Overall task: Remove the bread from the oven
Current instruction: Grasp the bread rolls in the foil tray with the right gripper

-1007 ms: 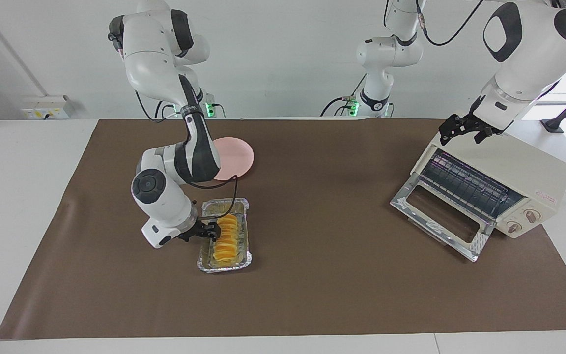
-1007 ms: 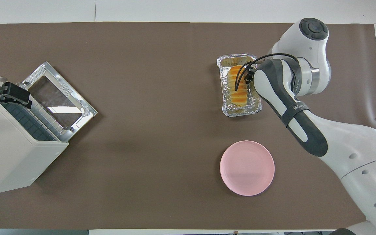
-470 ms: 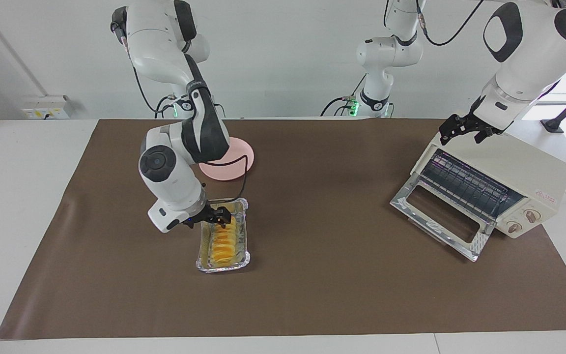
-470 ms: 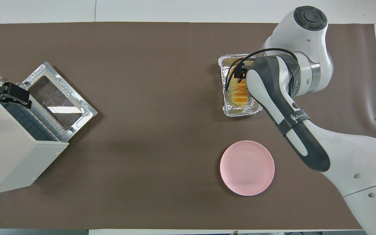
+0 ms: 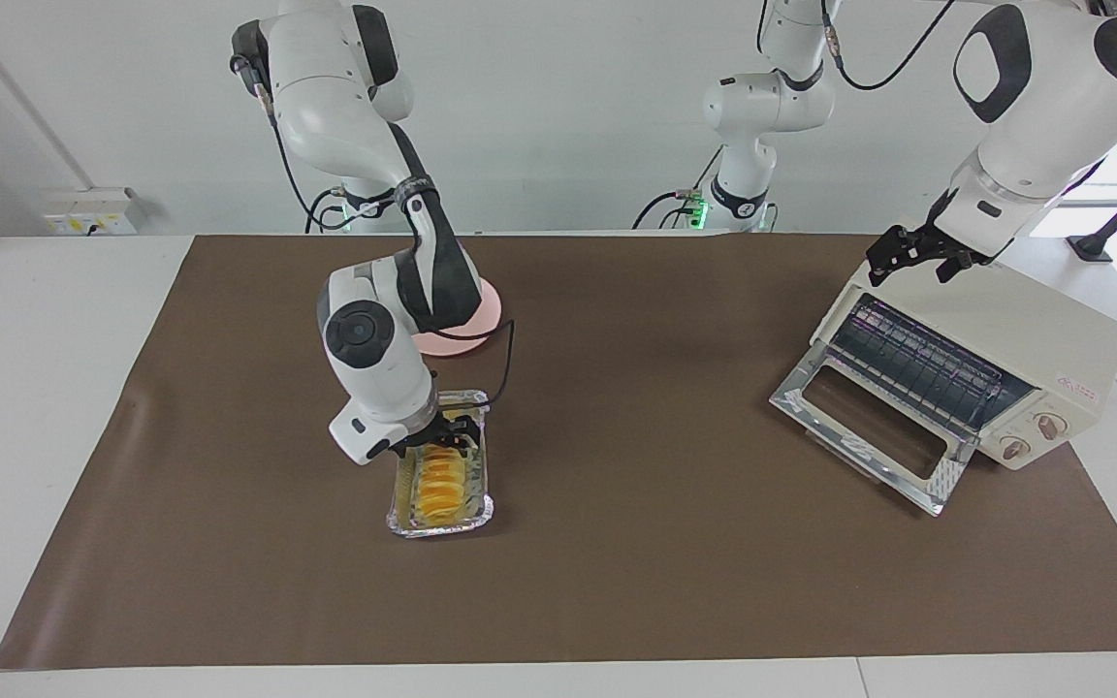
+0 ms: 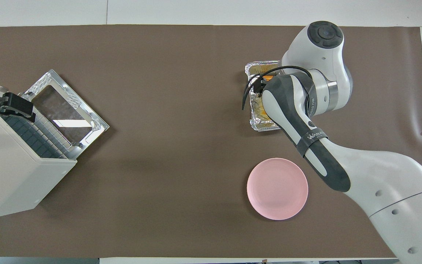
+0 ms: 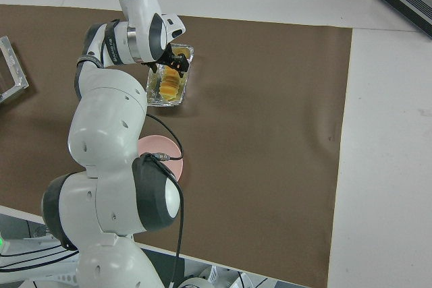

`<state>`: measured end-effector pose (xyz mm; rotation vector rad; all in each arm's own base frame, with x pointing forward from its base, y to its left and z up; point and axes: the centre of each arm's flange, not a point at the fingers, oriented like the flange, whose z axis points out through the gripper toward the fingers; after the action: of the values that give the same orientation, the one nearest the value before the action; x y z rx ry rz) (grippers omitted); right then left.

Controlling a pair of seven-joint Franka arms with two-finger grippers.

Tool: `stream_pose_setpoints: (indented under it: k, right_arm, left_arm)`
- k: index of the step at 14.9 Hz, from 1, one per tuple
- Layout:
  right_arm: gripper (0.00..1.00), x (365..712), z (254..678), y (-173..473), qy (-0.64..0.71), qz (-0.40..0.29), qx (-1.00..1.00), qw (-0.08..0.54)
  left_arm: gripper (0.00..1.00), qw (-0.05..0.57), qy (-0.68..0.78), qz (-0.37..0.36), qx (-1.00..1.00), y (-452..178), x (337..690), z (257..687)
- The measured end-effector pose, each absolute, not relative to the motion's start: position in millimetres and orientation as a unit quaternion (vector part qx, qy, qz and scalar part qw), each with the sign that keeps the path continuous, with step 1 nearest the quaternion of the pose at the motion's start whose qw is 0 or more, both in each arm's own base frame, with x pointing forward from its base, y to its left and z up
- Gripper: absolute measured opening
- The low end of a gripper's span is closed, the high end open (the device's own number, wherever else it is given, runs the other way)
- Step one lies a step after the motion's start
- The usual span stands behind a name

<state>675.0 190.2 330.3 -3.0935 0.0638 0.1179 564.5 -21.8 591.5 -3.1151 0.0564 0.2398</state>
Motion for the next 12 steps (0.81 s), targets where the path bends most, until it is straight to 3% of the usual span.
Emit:
stream_pose_setpoints:
  k: [5,6,10,12]
  right_arm:
    - [0.96,670.3,305.0,191.7,0.009,0.026,-1.000,0.006]
    - [0.90,670.0,303.6,191.1,0.009,0.026,-1.000,0.006]
    - [0.48,670.0,304.7,191.2,0.009,0.024,-1.000,0.006]
    - [0.33,670.2,306.7,190.9,0.009,0.023,-1.000,0.007]
  left_arm:
    - [1.00,0.008,0.018,0.077,-0.997,-21.8,564.5,591.5]
    - [1.00,0.008,0.018,0.077,-0.997,-21.8,564.5,591.5]
    - [1.00,0.008,0.018,0.077,-0.997,-21.8,564.5,591.5]
    - [1.00,0.008,0.018,0.077,-0.997,-21.8,564.5,591.5]
